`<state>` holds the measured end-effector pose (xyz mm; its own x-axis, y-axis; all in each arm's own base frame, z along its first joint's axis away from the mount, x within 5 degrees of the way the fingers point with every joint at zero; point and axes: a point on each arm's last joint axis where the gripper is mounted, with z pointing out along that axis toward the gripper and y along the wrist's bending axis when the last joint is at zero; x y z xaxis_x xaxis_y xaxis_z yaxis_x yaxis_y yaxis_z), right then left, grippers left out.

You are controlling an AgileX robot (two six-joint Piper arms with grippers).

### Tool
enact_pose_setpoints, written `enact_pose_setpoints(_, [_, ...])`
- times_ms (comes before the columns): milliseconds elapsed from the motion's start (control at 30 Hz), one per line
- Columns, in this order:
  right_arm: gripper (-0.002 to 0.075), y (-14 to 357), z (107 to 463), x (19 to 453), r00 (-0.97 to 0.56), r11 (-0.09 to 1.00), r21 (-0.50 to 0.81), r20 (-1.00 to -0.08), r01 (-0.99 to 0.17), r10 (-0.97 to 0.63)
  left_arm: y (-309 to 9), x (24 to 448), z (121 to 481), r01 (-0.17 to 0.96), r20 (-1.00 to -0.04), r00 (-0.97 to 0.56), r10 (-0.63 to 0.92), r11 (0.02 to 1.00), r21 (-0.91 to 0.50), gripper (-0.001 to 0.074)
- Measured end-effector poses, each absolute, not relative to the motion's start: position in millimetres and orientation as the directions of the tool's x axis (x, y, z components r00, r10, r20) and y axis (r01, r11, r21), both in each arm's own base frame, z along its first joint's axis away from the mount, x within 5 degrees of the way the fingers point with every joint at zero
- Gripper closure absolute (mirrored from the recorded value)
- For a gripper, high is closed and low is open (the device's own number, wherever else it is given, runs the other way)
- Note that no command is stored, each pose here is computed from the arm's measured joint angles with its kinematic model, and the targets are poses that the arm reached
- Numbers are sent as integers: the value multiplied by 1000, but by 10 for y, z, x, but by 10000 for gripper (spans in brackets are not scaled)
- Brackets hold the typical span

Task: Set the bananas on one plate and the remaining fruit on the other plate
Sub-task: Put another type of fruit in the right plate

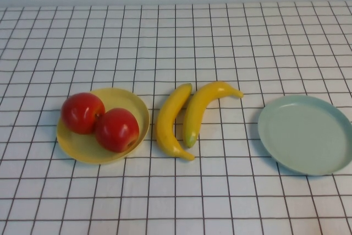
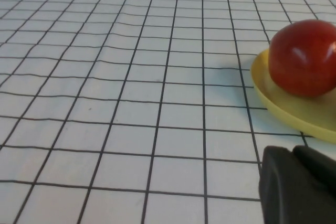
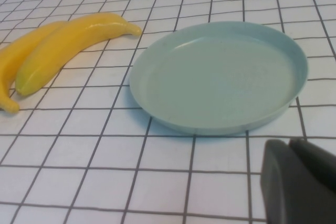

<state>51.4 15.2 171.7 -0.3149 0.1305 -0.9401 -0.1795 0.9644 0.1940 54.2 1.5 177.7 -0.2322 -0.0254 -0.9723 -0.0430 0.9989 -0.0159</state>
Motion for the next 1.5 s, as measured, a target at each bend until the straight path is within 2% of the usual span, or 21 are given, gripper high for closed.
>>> enact_pose_setpoints(233, [743,152,1717,514,-315,964,194,-940,-179,131,22,536,1754,-40,-966,-259,9,999,20,738])
enact_pose_setpoints(500, [743,152,1717,514,-315,964,195,-940,-179,131,-56,524,1725,120,-956,-281,86,991,54,738])
enact_pose_setpoints(633, [743,152,1717,514,-315,964,195,-940,-179,131,-74,521,1720,156,-954,-283,98,986,56,738])
enact_pose_setpoints(1500, [743,154,1736,519,-298,961,210,-943,-180,150,-74,520,1719,159,-953,-283,107,985,63,738])
